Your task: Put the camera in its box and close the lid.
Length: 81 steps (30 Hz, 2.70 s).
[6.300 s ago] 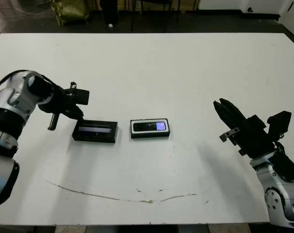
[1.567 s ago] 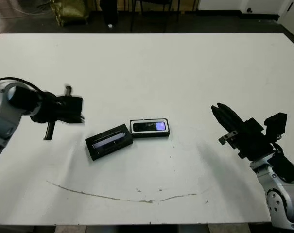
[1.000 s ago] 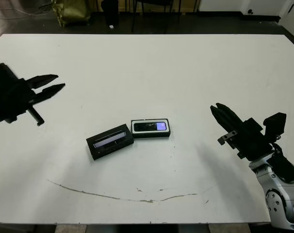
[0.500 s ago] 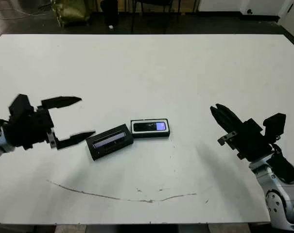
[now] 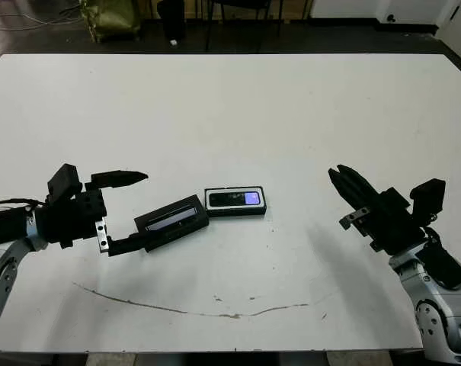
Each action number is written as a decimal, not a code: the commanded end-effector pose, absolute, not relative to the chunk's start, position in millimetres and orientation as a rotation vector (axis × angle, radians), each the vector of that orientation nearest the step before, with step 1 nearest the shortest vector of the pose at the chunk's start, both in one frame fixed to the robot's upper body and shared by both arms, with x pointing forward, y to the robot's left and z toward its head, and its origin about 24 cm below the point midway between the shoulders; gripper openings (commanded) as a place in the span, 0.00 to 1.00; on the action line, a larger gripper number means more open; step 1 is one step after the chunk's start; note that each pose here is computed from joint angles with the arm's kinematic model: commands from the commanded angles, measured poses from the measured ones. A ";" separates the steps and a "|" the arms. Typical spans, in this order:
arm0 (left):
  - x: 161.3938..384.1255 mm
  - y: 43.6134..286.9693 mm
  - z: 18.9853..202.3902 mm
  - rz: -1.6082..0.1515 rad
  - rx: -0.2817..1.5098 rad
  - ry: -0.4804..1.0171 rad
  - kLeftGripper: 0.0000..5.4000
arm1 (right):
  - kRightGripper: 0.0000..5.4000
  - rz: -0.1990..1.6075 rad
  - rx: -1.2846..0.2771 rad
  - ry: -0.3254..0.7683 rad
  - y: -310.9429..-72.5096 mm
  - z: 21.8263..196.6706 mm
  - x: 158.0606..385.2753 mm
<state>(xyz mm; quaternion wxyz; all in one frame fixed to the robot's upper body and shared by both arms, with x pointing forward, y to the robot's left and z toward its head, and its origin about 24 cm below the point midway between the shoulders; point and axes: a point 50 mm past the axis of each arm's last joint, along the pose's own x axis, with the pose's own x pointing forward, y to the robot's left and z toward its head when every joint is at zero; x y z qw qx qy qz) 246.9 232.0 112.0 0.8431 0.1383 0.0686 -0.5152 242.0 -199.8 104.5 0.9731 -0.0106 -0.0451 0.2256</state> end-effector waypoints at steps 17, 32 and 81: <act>248.4 239.0 73.2 -1.068 0.256 0.261 1.00 | 0.00 0.450 -0.019 -0.049 -201.0 96.5 239.8; 251.1 233.7 58.9 -1.015 0.343 0.320 1.00 | 0.00 0.456 -0.018 -0.053 -201.3 96.4 239.3; 310.9 251.6 141.7 -1.061 0.296 0.140 0.38 | 0.00 0.453 -0.033 -0.052 -200.2 94.0 240.9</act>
